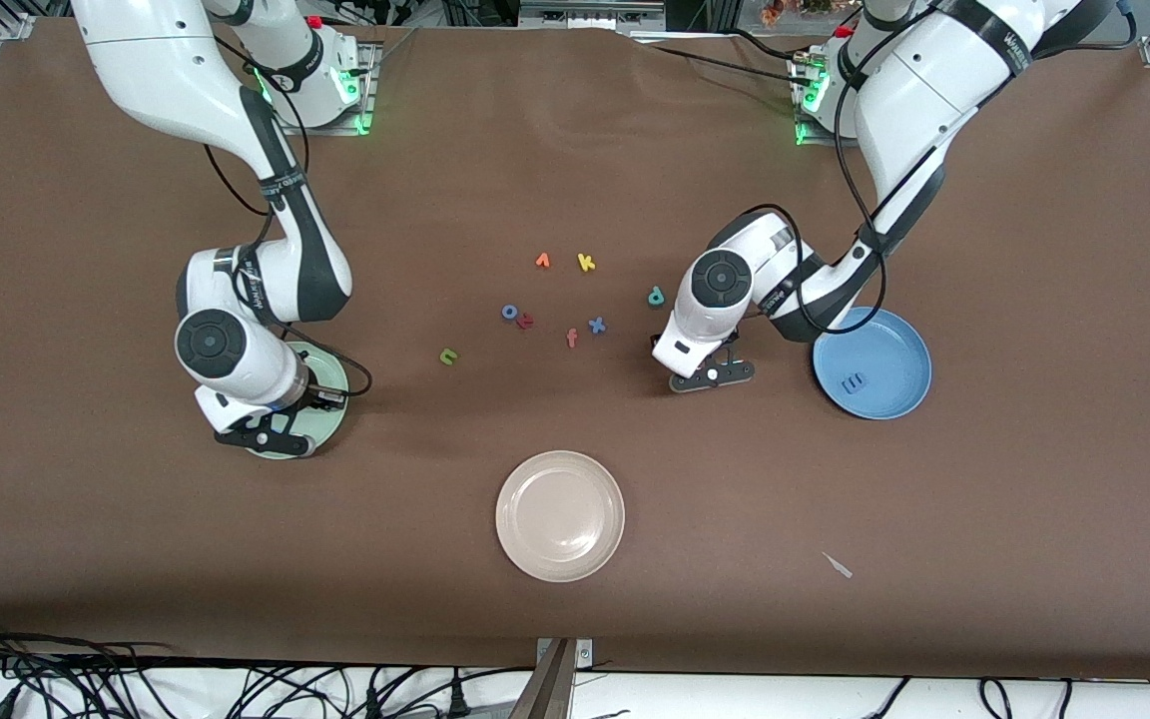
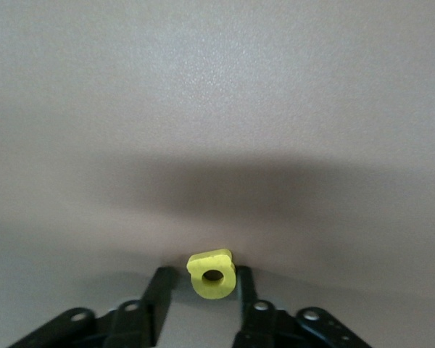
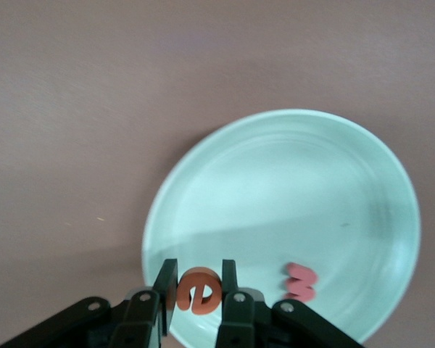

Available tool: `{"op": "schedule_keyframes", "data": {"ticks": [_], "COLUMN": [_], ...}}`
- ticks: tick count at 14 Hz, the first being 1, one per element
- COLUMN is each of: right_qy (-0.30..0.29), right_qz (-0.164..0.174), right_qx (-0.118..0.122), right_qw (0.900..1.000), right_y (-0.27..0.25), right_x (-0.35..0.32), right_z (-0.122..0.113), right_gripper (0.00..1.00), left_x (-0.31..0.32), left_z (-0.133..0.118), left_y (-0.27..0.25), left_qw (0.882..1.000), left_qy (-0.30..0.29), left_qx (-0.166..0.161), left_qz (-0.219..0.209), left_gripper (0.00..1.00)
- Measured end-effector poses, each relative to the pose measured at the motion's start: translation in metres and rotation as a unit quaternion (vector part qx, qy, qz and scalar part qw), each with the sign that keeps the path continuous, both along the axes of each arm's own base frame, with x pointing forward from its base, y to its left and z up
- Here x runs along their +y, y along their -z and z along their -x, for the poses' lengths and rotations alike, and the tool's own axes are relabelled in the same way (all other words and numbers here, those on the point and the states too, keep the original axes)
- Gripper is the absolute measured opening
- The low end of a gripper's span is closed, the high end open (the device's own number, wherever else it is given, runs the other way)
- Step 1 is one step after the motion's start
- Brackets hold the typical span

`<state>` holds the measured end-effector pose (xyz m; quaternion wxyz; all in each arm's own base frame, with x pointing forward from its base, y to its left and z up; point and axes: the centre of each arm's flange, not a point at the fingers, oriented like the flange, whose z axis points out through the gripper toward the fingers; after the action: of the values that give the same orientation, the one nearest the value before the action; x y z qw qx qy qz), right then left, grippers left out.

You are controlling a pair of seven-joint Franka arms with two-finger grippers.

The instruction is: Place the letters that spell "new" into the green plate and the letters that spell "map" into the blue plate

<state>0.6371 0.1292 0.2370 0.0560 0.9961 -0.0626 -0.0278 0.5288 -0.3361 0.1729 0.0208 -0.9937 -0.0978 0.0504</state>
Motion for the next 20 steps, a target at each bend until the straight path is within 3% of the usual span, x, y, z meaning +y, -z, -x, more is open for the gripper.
{"op": "schedule_keyframes", "data": {"ticks": [1, 4, 6, 13, 20], "right_qy": [-0.001, 0.007, 0.017, 0.117, 0.157], "right_qz": [0.000, -0.011, -0.020, -0.051, -0.059], "right_qx": [0.003, 0.006, 0.004, -0.008, -0.035], "right_qw": [1.000, 1.000, 1.000, 0.992, 0.985], "right_y": [0.000, -0.002, -0.006, -0.007, 0.025], "right_x": [-0.004, -0.002, 0.007, 0.133, 0.206], "right_z": [0.004, 0.009, 0.011, 0.048, 0.090], "right_gripper": [0.28, 0.48, 0.52, 0.56, 0.56], "left_x": [0.000, 0.000, 0.000, 0.015, 0.095], "left_z": [0.000, -0.001, -0.001, -0.012, -0.044], "left_y": [0.000, 0.000, 0.000, -0.008, -0.078], "left_qw": [1.000, 1.000, 1.000, 1.000, 0.994], "left_qy": [0.000, 0.000, 0.001, 0.014, 0.088], "left_qx": [0.000, 0.000, -0.001, 0.009, 0.052], "left_qz": [0.000, 0.001, 0.001, -0.018, -0.030], "left_gripper": [0.40, 0.30, 0.28, 0.28, 0.28]}}
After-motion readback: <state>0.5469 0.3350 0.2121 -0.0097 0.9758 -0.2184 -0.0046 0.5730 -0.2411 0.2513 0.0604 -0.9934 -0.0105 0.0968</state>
